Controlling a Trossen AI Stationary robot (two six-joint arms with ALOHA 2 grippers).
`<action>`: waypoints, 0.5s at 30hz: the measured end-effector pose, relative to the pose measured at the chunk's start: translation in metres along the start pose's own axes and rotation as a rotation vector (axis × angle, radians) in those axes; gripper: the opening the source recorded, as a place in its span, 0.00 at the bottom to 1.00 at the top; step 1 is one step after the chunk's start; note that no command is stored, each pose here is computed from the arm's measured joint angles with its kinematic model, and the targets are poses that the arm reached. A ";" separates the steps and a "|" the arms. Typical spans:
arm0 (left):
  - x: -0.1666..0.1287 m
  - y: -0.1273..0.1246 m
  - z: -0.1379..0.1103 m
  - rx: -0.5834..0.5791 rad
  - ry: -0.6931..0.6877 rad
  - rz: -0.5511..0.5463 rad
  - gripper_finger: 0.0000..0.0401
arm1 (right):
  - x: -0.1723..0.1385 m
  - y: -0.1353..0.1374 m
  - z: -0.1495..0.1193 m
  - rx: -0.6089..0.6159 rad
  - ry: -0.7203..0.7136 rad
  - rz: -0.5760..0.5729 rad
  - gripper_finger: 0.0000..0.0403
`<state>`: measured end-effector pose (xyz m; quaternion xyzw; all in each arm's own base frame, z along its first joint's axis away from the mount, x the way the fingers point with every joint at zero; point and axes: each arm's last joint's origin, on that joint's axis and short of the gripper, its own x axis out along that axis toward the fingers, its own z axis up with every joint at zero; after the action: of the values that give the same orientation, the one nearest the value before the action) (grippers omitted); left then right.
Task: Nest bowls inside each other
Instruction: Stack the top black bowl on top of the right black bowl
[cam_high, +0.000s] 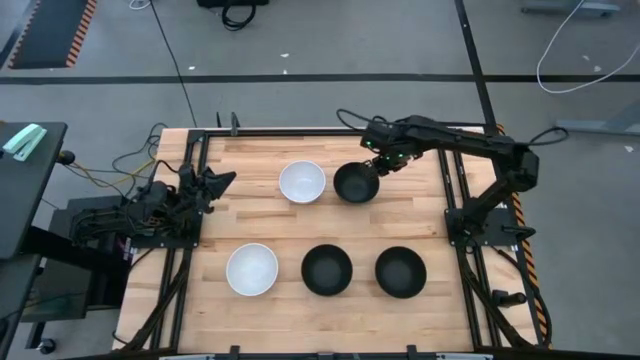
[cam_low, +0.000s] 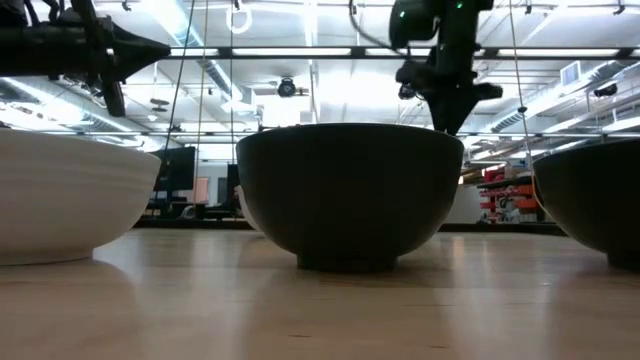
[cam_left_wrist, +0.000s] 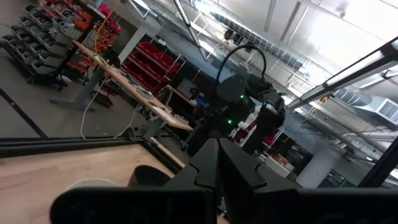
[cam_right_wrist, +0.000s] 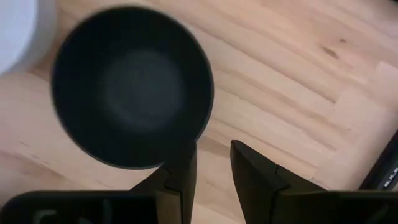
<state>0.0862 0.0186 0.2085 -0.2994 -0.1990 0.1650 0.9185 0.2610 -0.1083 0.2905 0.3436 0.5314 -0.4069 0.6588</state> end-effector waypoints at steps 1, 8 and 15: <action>0.000 0.001 -0.001 -0.002 0.009 0.006 0.05 | 0.005 0.002 0.001 -0.006 0.013 -0.009 0.26; 0.000 0.004 -0.005 -0.027 0.052 0.036 0.08 | 0.034 0.010 0.012 -0.081 0.115 -0.017 0.26; 0.000 0.004 -0.006 -0.021 0.064 0.045 0.08 | 0.056 0.008 0.026 -0.099 0.144 -0.033 0.27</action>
<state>0.0881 0.0187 0.2009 -0.3185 -0.1645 0.1737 0.9172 0.2852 -0.1370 0.2407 0.3301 0.6023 -0.3652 0.6284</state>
